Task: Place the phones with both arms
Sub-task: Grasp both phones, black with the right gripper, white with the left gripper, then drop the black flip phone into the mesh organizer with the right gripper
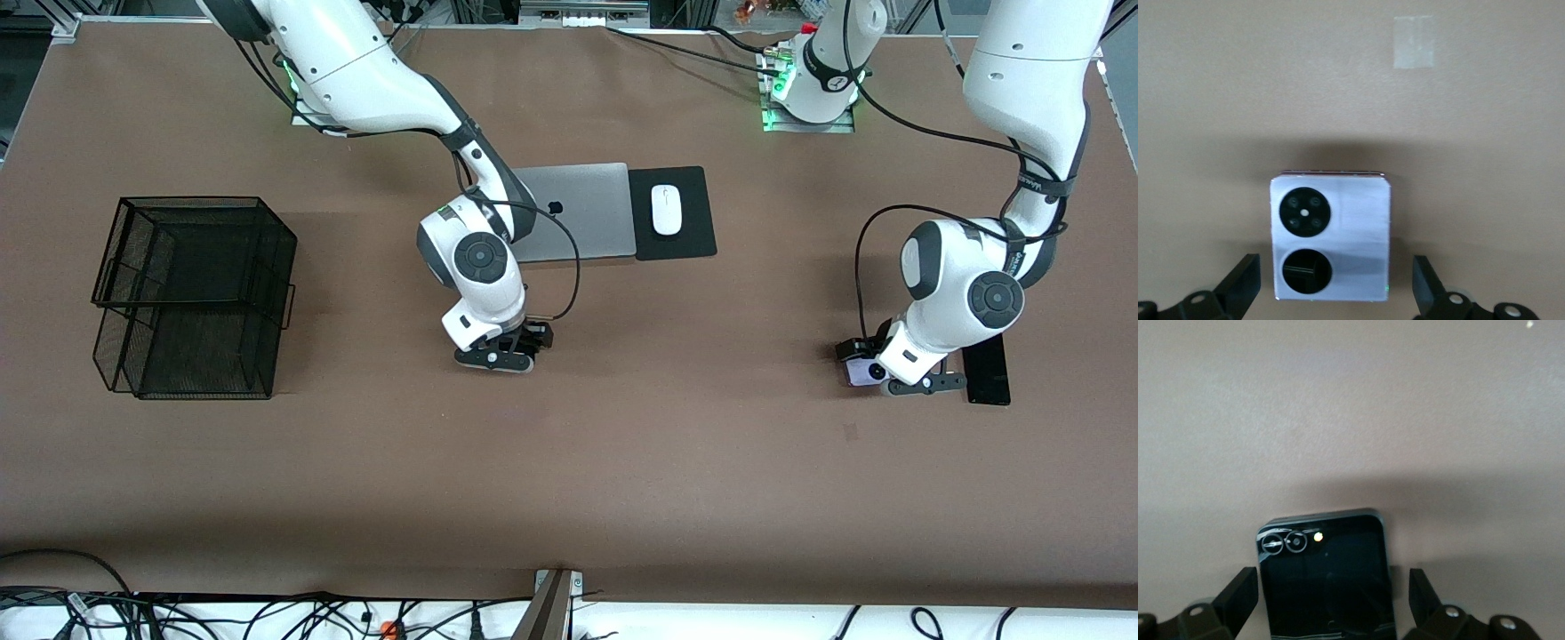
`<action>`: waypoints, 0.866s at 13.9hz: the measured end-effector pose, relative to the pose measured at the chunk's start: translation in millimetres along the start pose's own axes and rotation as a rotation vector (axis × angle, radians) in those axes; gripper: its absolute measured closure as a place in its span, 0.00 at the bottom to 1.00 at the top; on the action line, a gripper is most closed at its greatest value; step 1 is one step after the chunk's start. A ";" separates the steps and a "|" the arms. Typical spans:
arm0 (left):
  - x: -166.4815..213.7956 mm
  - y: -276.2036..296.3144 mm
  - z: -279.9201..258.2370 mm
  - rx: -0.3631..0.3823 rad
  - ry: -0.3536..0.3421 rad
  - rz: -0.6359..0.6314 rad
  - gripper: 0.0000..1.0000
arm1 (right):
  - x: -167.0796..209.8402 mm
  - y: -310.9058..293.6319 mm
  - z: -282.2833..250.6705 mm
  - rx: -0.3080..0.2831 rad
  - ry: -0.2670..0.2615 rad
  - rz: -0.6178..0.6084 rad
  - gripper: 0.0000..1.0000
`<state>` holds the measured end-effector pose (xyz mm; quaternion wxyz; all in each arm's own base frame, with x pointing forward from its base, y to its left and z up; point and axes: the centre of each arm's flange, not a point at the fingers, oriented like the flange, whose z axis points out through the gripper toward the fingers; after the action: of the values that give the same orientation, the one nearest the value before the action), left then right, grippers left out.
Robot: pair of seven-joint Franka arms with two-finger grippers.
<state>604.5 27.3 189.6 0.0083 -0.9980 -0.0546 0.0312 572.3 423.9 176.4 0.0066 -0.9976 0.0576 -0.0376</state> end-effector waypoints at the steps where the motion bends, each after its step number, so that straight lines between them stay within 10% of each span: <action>1: 0.6 -6.2 3.1 0.010 0.003 0.008 0.00 | -2.5 -1.4 2.6 -0.003 -0.003 -0.004 0.00; 4: 3.1 -17.2 14.5 0.017 0.024 0.012 0.00 | -2.6 -0.7 4.6 -0.012 -0.001 -0.023 0.18; 12: 7.5 -6.6 14.9 0.007 0.045 0.017 0.00 | 75.0 89.5 -85.0 -0.162 -0.046 -0.112 0.18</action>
<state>610.3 34.9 174.4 0.0126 -0.9988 -0.0459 0.0091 630.0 325.5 265.1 -0.0751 -0.9971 0.0047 -0.0104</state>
